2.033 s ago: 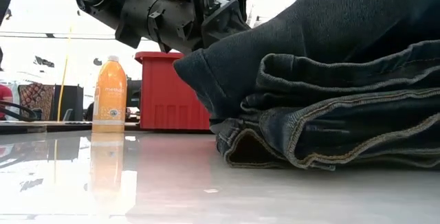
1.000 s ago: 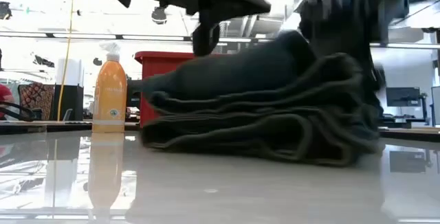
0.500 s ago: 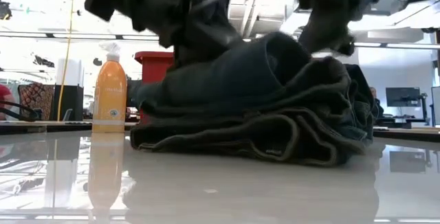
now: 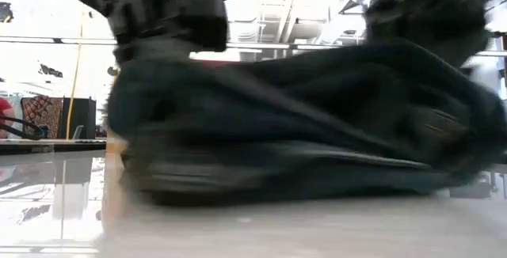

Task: Fold Laundry from Bin
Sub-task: Fold the blue pants

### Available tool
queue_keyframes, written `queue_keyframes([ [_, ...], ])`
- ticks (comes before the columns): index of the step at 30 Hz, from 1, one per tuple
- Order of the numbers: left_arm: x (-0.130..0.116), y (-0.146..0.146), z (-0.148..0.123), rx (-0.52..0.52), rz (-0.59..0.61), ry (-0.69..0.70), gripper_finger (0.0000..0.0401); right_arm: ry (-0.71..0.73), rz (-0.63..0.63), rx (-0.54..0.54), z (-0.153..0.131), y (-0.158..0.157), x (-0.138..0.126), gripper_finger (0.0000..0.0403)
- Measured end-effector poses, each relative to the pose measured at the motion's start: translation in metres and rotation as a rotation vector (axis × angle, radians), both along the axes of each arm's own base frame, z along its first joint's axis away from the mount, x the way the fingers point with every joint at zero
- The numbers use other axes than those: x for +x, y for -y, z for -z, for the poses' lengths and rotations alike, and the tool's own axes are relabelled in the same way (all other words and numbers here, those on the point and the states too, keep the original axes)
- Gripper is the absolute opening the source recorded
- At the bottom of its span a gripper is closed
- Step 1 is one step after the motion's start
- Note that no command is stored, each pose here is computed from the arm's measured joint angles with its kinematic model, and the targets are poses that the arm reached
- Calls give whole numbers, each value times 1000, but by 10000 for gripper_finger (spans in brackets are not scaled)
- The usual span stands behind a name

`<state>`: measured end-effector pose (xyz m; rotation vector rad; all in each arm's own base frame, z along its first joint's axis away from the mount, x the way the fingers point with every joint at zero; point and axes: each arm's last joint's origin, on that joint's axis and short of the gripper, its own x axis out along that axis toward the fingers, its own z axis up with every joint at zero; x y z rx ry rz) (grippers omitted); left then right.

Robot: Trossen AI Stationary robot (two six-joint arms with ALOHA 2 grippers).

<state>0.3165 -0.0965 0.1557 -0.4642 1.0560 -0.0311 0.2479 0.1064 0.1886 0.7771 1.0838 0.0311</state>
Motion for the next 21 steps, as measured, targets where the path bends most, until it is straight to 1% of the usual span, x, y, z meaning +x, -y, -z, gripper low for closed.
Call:
queue_keyframes([
  [1, -8, -4, -4, 57, -6, -38, 0, 25, -13, 34, -3, -7, 0, 118],
  [3, -21, -13, -15, 164, -17, -82, 0, 81, -45, 79, -18, -15, -1, 118],
  [5, -32, -20, -30, 255, -28, -76, 0, 174, -39, 76, -41, -12, 0, 118],
  [6, -39, -23, -40, 292, -30, -65, 0, 230, -21, 46, -52, -9, 0, 118],
  [7, -45, -25, -49, 325, -33, -46, 0, 278, 14, -11, -59, -4, 0, 118],
  [10, -58, -32, -79, 390, -70, 70, 0, 395, 143, -234, -69, 18, 5, 118],
  [12, -67, -35, -96, 392, -105, 144, 0, 427, 178, -319, -68, 36, 15, 118],
  [14, -72, -37, -108, 361, -153, 202, 0, 419, 168, -344, -56, 51, 31, 118],
  [16, -73, -35, -113, 319, -188, 247, 0, 418, 141, -365, -41, 63, 47, 118],
  [18, -70, -29, -114, 286, -194, 279, 0, 432, 134, -374, -29, 72, 59, 118],
  [20, -62, -18, -106, 249, -189, 301, 0, 451, 116, -366, -21, 77, 69, 118],
  [21, -59, -12, -98, 225, -178, 299, 0, 432, 113, -365, -14, 79, 72, 118],
])
